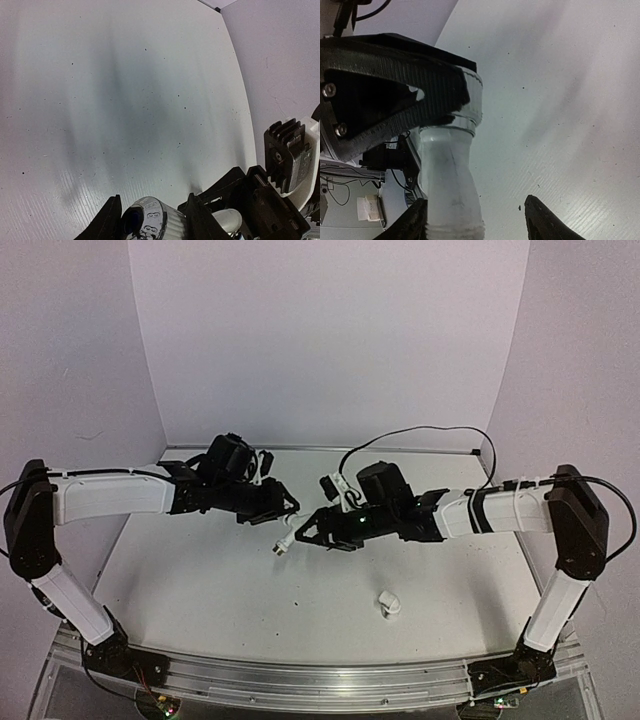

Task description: Install the water faucets

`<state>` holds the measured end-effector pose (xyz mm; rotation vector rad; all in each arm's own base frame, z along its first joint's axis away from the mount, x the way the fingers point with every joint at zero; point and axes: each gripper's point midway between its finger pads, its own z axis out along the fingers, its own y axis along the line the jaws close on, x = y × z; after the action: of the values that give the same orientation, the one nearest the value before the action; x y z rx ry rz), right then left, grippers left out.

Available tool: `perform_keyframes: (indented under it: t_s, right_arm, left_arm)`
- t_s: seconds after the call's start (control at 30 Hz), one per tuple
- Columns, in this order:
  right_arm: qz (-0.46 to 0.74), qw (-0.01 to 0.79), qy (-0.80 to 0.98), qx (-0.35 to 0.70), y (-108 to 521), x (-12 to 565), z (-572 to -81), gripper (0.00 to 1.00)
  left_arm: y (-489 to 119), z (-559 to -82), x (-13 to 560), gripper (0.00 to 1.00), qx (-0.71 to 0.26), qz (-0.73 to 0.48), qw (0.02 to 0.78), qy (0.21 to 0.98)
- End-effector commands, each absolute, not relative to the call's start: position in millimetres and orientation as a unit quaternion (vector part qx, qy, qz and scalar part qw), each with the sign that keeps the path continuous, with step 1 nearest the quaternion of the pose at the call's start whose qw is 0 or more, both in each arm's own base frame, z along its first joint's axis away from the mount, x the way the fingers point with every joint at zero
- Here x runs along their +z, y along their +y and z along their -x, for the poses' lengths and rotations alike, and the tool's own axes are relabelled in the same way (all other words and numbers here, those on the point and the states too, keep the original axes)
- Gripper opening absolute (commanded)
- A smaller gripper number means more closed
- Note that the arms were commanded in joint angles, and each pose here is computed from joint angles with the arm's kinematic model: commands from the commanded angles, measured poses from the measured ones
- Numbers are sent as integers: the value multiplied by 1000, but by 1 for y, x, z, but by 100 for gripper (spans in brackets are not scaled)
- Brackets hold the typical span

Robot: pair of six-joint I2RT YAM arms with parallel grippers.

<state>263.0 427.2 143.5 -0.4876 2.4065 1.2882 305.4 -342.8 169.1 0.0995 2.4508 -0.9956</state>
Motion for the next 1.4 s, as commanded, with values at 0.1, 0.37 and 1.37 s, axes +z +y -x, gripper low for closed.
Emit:
perform_keyframes:
  t_s: [0.1, 0.37, 1.37]
  right_arm:
    - [165, 214, 804, 529, 435, 186, -265, 56]
    - [157, 218, 787, 556, 433, 194, -265, 40]
    - [304, 192, 662, 657, 433, 255, -236, 0]
  left_arm:
    - [-354, -300, 199, 2, -396, -51, 275, 875]
    - [-367, -287, 195, 0, -393, -84, 271, 875]
    - [-359, -244, 237, 83, -510, -64, 231, 826]
